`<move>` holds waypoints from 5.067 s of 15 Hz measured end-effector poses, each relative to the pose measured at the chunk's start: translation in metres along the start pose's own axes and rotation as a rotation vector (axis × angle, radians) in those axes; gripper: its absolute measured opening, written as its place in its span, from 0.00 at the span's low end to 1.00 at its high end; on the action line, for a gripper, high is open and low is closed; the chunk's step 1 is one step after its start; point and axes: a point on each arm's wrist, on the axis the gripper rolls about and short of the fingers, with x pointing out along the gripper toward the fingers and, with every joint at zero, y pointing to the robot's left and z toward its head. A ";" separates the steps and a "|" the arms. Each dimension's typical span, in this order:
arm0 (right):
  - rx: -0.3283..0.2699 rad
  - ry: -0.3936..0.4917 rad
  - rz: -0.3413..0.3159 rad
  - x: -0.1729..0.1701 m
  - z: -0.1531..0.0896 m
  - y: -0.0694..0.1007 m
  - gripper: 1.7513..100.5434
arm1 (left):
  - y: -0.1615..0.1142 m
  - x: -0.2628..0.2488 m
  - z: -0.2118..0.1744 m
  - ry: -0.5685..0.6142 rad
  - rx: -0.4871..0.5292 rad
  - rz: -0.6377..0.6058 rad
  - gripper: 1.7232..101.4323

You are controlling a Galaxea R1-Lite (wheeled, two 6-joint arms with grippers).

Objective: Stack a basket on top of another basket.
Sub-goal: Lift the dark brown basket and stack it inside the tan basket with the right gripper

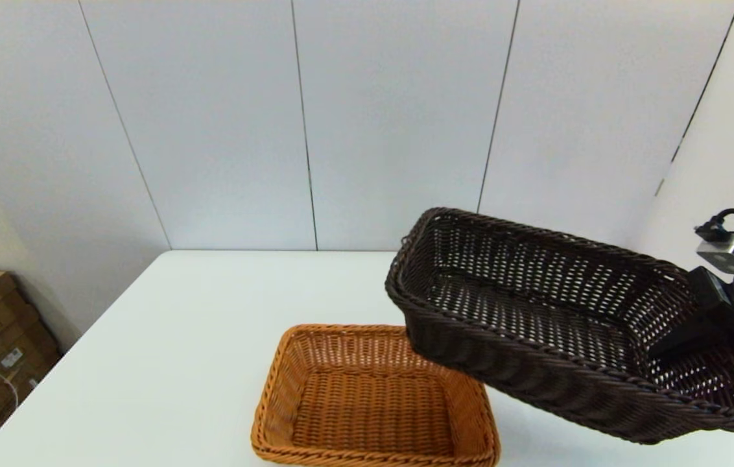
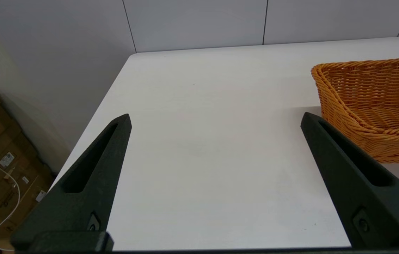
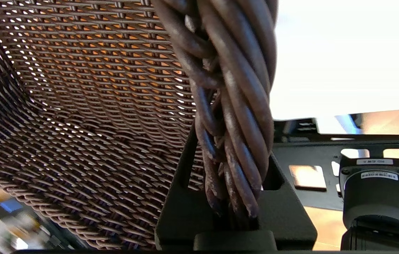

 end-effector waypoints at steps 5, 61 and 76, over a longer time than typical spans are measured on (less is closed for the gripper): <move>-0.153 0.093 0.012 0.020 -0.012 0.038 0.13 | 0.000 0.000 0.000 0.000 0.000 -0.001 0.96; -0.326 0.206 -0.022 0.167 0.025 0.112 0.13 | 0.000 0.000 0.000 0.001 0.010 -0.002 0.96; -0.353 0.200 -0.036 0.174 0.020 0.100 0.51 | 0.000 0.000 0.000 0.000 0.011 -0.003 0.96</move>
